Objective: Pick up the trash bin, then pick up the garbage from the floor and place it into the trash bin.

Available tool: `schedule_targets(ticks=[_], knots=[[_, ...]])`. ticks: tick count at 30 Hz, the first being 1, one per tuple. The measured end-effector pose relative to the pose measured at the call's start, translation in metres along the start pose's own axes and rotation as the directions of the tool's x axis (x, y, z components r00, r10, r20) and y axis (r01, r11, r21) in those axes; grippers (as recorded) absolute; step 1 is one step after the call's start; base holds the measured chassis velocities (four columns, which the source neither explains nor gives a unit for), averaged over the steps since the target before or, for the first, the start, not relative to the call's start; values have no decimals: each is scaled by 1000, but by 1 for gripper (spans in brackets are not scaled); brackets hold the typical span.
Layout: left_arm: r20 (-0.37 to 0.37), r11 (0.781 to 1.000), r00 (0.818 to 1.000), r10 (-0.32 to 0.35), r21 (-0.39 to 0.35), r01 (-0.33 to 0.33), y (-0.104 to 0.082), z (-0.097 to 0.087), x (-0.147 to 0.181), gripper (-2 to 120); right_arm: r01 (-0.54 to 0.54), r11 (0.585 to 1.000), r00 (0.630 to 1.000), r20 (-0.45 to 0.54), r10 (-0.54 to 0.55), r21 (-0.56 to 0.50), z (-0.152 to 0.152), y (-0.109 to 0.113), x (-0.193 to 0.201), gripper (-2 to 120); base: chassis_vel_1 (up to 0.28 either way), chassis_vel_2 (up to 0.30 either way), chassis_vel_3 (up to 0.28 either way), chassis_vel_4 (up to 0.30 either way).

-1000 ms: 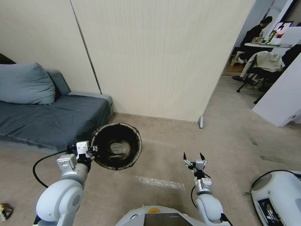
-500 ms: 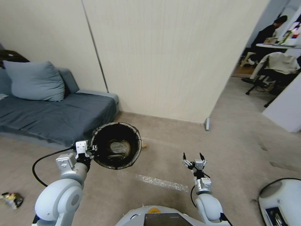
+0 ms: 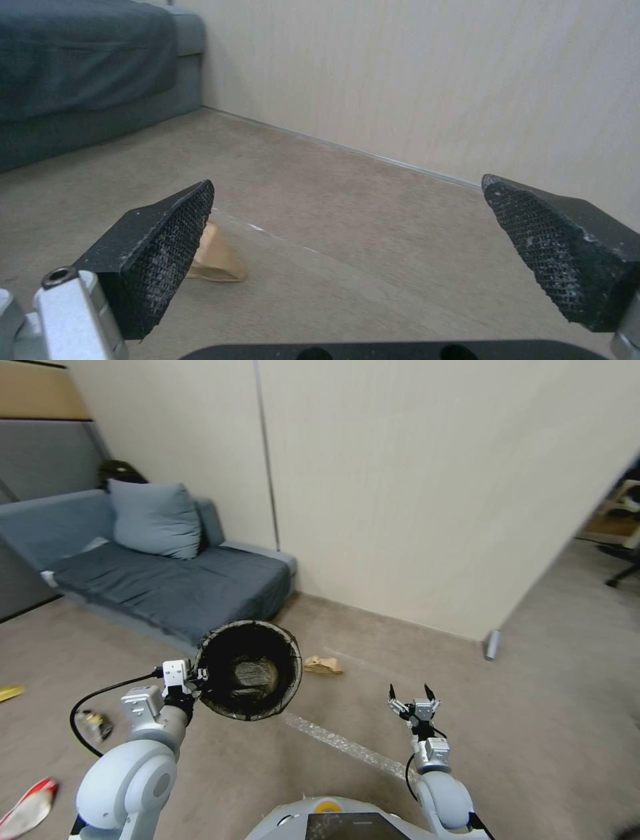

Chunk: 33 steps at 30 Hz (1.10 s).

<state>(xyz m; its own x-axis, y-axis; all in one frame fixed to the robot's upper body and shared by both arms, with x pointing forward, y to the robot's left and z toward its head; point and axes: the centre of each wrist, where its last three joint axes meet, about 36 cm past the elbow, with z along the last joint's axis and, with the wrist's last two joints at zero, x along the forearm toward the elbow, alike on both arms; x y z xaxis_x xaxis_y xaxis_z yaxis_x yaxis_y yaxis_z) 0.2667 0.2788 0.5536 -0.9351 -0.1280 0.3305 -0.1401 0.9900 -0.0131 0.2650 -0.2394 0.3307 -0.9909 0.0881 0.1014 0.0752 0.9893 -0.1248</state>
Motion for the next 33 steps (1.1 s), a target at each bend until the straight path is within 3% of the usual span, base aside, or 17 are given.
schedule_targets(ticks=[12,20,27,30,33], knots=[[-7,1000,1000,-28,-5,28,0,3,-3,0,0,1000,1000,11,0,5,-3,-2,-1,100,48,49,51,49],[-18,999,999,-33,-9,33,-1,7,-4,0,-22,1000,1000,4,22,-8,-22,-5,-11,100,0,0,0,0],[-20,999,999,-39,-13,39,-1,8,-4,0,-42,998,986,-164,34,-46,-66,-18,-48,100,0,0,0,0],[-16,999,999,-28,-36,27,-3,8,-6,0,-31,995,943,-332,-4,-98,-99,-38,-84,100,0,0,0,0],[-19,999,1000,-17,-45,17,-4,9,-10,0,-20,998,925,-380,-7,-67,-106,-50,-96,100,0,0,0,0]])
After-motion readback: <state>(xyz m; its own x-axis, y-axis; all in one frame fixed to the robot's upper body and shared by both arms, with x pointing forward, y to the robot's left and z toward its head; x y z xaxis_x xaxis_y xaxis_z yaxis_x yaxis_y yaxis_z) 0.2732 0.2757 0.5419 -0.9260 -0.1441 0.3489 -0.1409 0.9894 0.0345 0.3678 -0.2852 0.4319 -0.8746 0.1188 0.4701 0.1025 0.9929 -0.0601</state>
